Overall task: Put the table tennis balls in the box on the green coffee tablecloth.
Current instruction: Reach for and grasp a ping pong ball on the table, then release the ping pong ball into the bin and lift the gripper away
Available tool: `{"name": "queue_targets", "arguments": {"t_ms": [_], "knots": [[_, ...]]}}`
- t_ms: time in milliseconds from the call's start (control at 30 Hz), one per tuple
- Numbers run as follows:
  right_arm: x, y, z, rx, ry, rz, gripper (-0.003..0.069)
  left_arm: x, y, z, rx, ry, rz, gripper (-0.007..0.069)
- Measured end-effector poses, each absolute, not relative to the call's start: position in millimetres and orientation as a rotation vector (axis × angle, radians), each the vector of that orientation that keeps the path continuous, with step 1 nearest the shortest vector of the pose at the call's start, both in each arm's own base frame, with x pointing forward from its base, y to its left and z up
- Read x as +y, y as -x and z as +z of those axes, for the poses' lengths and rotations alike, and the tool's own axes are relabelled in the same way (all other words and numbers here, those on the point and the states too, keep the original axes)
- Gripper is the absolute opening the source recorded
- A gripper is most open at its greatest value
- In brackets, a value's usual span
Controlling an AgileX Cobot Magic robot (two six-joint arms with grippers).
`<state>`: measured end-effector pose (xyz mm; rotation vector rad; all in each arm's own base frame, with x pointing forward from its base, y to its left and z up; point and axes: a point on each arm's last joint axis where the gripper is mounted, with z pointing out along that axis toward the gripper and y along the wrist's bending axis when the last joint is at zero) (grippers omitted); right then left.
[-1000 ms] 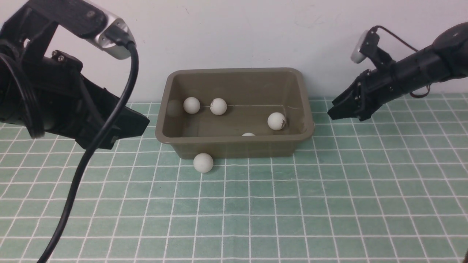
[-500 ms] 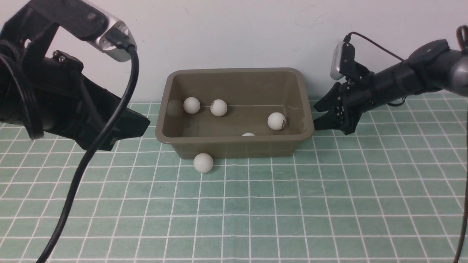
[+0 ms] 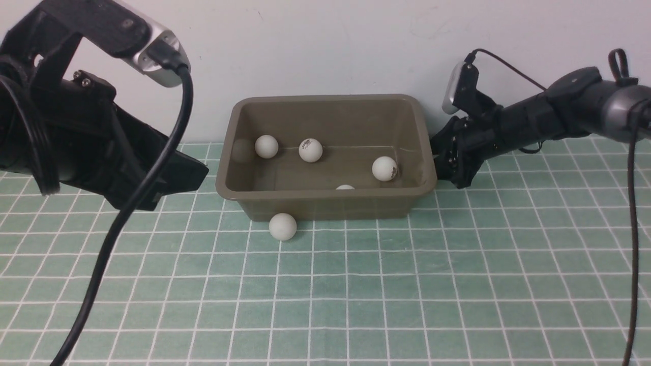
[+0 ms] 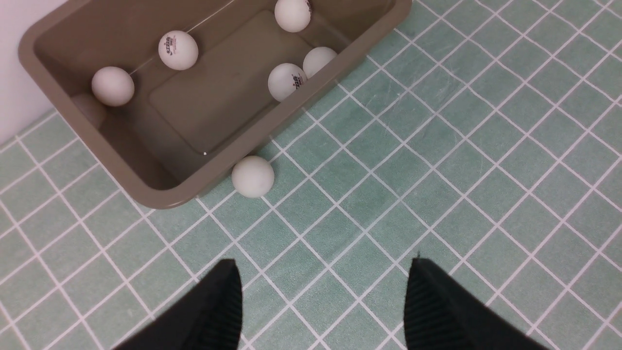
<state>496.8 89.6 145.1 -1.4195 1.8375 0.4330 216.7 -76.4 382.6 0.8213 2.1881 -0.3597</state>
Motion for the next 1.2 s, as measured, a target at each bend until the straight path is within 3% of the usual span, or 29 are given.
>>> {"name": "queue_targets", "arguments": {"t_ms": [367,567,867,900,1033,1100,1200], "knots": [[88,-501,120,1.898,1.387,0.415,0.042,-76,-217,383,2.188,-0.821,-0.36,0.0405],[86,-504,116,1.962,1.289,0.424,0.0365,-76,-217,383,2.188,-0.821,-0.36,0.0405],[41,-509,163,2.03,1.044,0.394,0.0365,-76,-217,383,2.187,-0.821,-0.359,0.0405],[28,-505,185,2.034,0.97,0.435,0.0365,-76,-217,383,2.187,-0.821,-0.359,0.0405],[28,-497,207,2.003,0.923,0.568,0.0365,-76,-217,383,2.187,-0.821,-0.359,0.0405],[49,-488,218,1.94,0.945,0.762,0.0365,-76,-217,383,2.187,-0.821,-0.359,0.0405],[78,-482,220,1.913,1.008,0.851,0.0365,-76,-217,383,2.187,-0.821,-0.359,0.0405]]}}
